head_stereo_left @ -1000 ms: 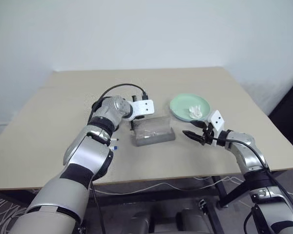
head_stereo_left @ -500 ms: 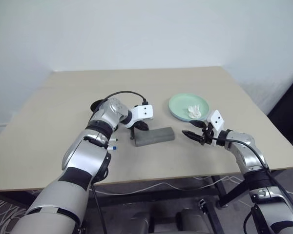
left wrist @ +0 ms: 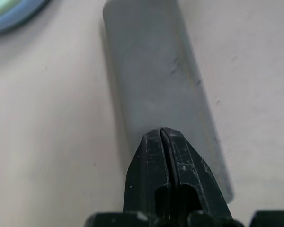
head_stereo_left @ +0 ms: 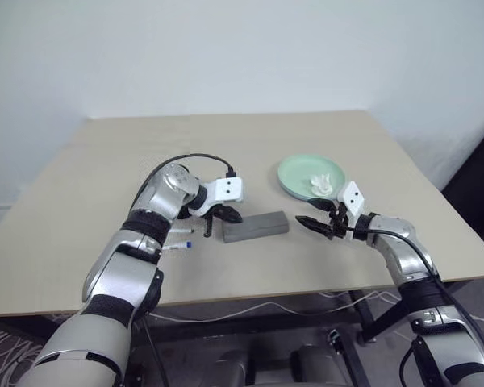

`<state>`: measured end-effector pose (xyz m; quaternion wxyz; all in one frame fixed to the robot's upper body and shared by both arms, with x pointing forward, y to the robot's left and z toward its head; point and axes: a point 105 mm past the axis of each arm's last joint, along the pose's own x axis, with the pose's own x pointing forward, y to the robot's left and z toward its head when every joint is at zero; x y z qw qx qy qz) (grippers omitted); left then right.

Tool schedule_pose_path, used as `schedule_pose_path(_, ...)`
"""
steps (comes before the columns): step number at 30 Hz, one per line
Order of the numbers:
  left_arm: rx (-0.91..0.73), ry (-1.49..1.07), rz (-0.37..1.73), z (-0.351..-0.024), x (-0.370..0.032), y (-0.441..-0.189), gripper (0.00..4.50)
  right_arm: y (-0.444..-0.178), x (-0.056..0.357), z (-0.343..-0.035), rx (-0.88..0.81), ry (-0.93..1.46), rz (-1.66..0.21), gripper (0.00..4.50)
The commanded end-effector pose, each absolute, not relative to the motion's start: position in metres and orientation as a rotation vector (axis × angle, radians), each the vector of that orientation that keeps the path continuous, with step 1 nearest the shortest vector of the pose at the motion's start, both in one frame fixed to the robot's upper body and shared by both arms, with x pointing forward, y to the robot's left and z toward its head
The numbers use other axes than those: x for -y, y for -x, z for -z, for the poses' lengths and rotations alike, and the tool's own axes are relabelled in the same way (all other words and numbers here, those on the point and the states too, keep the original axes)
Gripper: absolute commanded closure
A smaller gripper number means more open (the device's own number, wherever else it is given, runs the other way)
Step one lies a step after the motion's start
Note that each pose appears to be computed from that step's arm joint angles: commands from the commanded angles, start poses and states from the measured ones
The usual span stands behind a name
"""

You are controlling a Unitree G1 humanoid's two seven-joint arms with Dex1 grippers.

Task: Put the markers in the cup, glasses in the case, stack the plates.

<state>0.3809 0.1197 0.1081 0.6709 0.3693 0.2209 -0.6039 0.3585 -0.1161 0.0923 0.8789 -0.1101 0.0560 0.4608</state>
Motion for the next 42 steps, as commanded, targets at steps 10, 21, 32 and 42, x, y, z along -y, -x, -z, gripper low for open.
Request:
schedule_pose_path(10, -0.705, -0.973, 1.45, -0.139, -0.204, -0.335, 4.32, -0.366, 0.107, -0.108, -0.063, 0.246, -0.99, 1.48)
schedule_pose_path(21, -0.933, -0.943, 1.429, -0.109, -0.24, -0.323, 1.88, -0.367, 0.101, -0.108, -0.059, 0.239, -1.006, 1.48)
schedule_pose_path(32, -0.983, -1.011, 1.378, -0.088, -0.242, -0.335, 1.88, -0.369, 0.101, -0.11, -0.06, 0.236, -1.004, 1.48)
schedule_pose_path(42, -0.99, -1.03, 1.379, -0.081, -0.242, -0.338, 1.88, -0.368, 0.104, -0.11, -0.065, 0.239, -1.004, 1.48)
